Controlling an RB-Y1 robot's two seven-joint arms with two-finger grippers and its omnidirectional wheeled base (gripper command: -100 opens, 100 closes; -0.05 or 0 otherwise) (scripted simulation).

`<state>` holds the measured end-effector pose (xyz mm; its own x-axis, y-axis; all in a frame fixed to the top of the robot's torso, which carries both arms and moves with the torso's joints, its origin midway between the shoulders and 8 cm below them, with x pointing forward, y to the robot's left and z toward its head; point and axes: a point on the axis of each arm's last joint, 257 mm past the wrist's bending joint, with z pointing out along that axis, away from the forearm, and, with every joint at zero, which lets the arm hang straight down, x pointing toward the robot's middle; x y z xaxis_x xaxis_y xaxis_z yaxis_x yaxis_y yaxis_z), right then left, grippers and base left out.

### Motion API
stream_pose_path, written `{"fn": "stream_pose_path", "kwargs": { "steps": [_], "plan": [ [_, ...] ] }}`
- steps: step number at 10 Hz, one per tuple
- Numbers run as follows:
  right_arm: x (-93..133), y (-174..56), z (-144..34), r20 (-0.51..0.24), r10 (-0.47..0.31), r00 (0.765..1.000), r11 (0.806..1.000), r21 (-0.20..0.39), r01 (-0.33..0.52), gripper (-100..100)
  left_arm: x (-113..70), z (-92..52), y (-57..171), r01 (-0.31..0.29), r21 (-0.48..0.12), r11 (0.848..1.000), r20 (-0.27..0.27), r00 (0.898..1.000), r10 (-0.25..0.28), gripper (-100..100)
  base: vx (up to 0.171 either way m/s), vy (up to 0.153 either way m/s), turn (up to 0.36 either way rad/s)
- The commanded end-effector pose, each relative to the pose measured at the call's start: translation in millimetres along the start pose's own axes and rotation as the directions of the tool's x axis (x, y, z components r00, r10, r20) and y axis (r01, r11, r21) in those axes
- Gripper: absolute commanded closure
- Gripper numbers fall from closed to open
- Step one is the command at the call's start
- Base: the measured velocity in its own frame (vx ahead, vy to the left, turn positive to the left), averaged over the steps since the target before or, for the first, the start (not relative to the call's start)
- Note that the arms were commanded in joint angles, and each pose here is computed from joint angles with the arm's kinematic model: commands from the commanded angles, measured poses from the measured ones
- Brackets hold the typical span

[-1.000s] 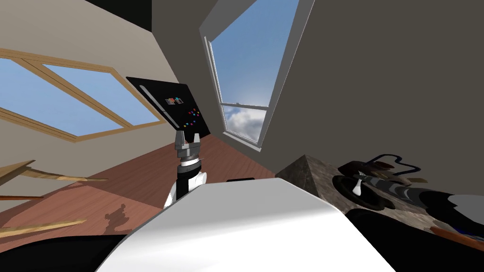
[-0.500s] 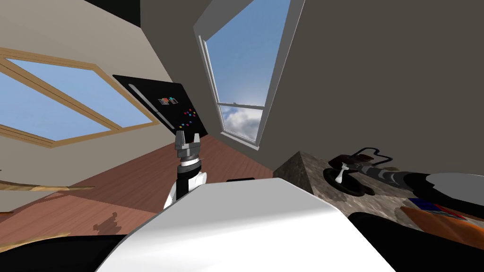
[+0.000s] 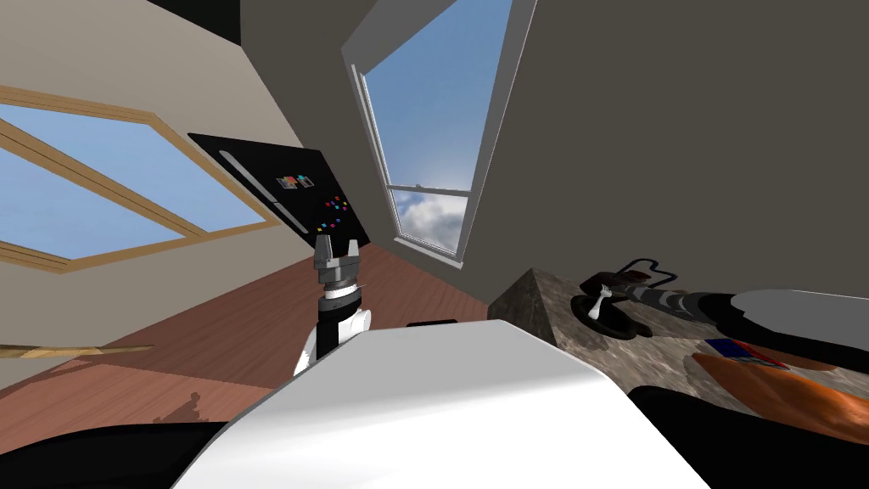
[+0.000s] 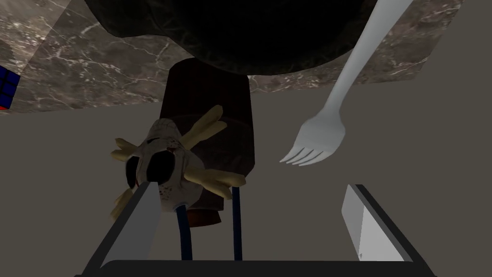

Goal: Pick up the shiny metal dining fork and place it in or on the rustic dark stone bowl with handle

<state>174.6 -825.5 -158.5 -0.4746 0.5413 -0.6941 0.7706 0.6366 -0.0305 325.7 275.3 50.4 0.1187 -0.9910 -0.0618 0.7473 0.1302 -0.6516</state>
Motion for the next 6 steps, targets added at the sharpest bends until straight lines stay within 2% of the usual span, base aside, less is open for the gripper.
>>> {"fn": "stream_pose_path", "kwargs": {
  "steps": [1, 6],
  "plan": [
    [0.0, 0.0, 0.0, 0.0, 0.0, 1.0, 1.0, 0.0, 0.0, 0, 0.0, 0.0, 0.0, 0.0, 0.0, 1.0, 0.0, 1.0, 0.0, 0, 0.0, 0.0, 0.0],
    [0.0, -0.1, 0.0, 0.0, 0.0, 1.0, 1.0, 0.0, 0.0, 0, 0.0, 0.0, 0.0, 0.0, 0.0, 1.0, 0.0, 1.0, 0.0, 0, 0.0, 0.0, 0.0]
  ]
}}
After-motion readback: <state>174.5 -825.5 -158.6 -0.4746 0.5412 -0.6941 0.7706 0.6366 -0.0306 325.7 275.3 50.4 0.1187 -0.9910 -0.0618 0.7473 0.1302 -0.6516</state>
